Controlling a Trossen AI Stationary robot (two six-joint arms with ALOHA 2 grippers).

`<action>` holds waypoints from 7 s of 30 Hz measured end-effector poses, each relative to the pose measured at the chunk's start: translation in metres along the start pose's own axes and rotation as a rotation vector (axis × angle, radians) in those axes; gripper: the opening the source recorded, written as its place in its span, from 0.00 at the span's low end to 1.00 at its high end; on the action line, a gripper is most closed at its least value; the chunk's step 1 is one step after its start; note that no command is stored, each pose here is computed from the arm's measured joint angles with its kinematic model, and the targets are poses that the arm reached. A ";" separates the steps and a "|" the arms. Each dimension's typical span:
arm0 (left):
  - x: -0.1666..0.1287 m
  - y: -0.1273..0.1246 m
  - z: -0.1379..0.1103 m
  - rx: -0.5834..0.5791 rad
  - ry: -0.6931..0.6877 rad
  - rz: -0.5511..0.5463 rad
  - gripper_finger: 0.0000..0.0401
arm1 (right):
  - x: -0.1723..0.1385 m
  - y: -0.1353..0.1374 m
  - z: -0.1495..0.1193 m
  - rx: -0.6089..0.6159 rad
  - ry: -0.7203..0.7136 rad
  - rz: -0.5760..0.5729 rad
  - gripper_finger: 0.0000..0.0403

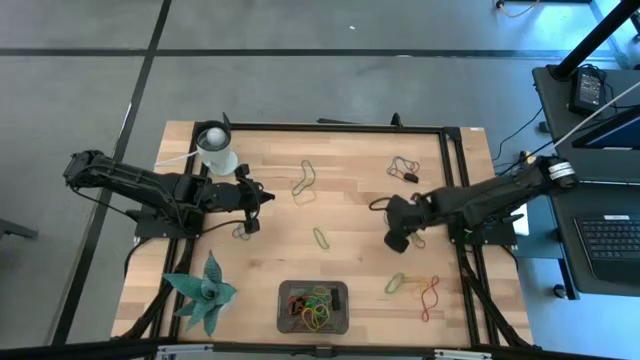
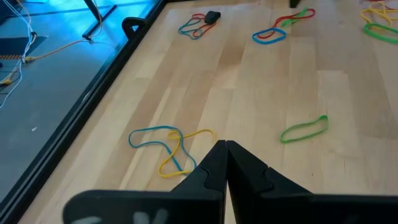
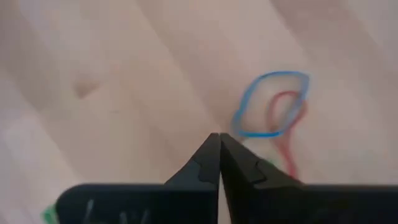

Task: Pick and place rubber bands into bin
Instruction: Put the blue rubber band into the black bin

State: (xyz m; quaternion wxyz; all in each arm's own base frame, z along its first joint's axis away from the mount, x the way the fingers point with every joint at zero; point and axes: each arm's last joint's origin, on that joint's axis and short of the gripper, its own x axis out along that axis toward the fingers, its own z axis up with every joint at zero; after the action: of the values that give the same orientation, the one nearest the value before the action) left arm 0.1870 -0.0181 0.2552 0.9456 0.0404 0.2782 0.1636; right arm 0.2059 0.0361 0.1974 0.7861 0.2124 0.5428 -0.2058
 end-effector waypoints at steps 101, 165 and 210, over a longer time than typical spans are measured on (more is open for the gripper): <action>0.000 0.000 0.000 -0.052 0.001 0.001 0.01 | 0.036 -0.209 0.130 0.486 0.096 -0.278 0.01; 0.000 0.000 0.000 -0.120 0.002 0.000 0.01 | -0.043 -0.155 0.112 0.414 -0.100 -0.310 0.00; -0.011 -0.022 -0.014 0.193 0.104 -0.251 0.01 | -0.103 0.245 0.094 0.090 -0.317 0.143 0.00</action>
State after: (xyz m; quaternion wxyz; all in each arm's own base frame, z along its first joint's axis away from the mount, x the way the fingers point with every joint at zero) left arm 0.1767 -0.0430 0.2452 0.9347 0.0876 0.3439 0.0183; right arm 0.3801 0.1958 0.3520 0.8641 0.2504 0.3859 -0.2043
